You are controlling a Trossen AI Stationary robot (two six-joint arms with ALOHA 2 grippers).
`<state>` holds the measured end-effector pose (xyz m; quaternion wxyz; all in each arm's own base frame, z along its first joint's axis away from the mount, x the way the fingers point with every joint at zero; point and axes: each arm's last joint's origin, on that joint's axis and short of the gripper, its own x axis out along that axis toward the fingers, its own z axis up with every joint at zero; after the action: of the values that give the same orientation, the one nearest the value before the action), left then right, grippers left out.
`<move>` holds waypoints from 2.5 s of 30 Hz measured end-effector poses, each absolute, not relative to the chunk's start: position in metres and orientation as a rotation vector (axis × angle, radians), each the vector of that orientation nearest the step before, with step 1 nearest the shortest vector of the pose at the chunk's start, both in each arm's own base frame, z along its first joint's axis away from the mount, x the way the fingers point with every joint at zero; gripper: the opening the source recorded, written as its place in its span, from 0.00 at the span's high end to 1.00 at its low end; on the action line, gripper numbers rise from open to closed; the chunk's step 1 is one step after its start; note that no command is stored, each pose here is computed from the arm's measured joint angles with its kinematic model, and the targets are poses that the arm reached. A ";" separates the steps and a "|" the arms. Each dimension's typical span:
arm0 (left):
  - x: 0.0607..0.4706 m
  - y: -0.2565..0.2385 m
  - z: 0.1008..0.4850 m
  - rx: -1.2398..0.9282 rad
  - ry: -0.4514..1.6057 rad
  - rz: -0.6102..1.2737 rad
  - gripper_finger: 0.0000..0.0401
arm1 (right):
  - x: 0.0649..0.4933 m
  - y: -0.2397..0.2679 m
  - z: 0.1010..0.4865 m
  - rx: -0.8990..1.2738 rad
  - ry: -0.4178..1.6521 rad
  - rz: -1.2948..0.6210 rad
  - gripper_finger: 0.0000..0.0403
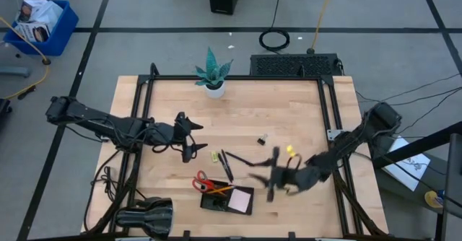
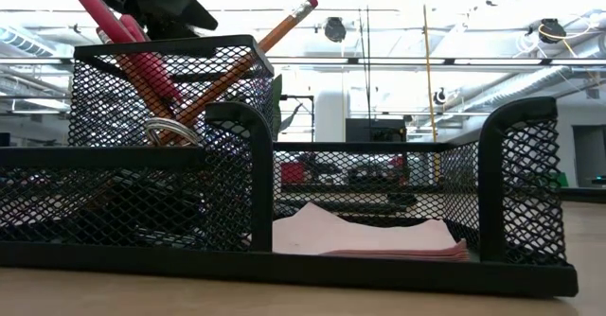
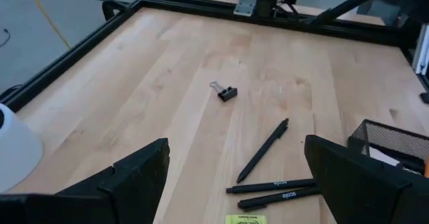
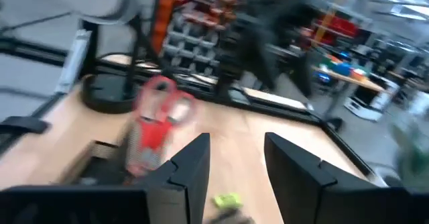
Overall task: Pick and place office supplies into organizer
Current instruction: Put the black pen into the black desk organizer
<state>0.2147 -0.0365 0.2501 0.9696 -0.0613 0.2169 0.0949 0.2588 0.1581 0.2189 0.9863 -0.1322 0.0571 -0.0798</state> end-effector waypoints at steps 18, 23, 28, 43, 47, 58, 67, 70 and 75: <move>0.233 -0.027 0.251 -0.130 0.352 0.154 0.13 | 0.252 0.052 0.177 0.079 0.160 -0.346 0.67; 0.232 -0.027 0.248 -0.126 0.390 0.143 0.13 | 0.251 0.050 0.173 -0.006 0.214 -0.348 0.67; 0.231 -0.026 0.244 -0.134 0.438 0.110 0.13 | 0.249 0.050 0.165 -0.027 0.301 -0.338 0.68; 0.229 -0.024 0.243 -0.075 0.456 0.115 0.13 | 0.250 0.077 0.137 -0.007 0.406 -0.130 0.67; 0.229 -0.024 0.243 -0.078 0.457 0.111 0.13 | 0.252 0.086 0.114 -0.036 0.439 -0.149 0.64; 0.229 -0.024 0.242 -0.085 0.464 0.108 0.13 | 0.253 0.098 0.089 0.053 0.444 -0.168 0.61; 0.229 -0.024 0.242 -0.103 0.462 0.113 0.13 | 0.261 0.101 0.075 0.056 0.492 -0.182 0.61; 0.229 -0.024 0.242 -0.104 0.460 0.112 0.13 | 0.268 0.104 0.068 0.031 0.543 -0.200 0.61; 0.229 -0.024 0.243 -0.105 0.458 0.112 0.13 | 0.279 0.108 0.061 0.030 0.573 -0.227 0.62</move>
<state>0.2292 -0.0245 0.2425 0.9709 -0.0520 0.2269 0.0555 0.2792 0.1079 0.0612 0.9528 0.0146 0.2821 -0.1115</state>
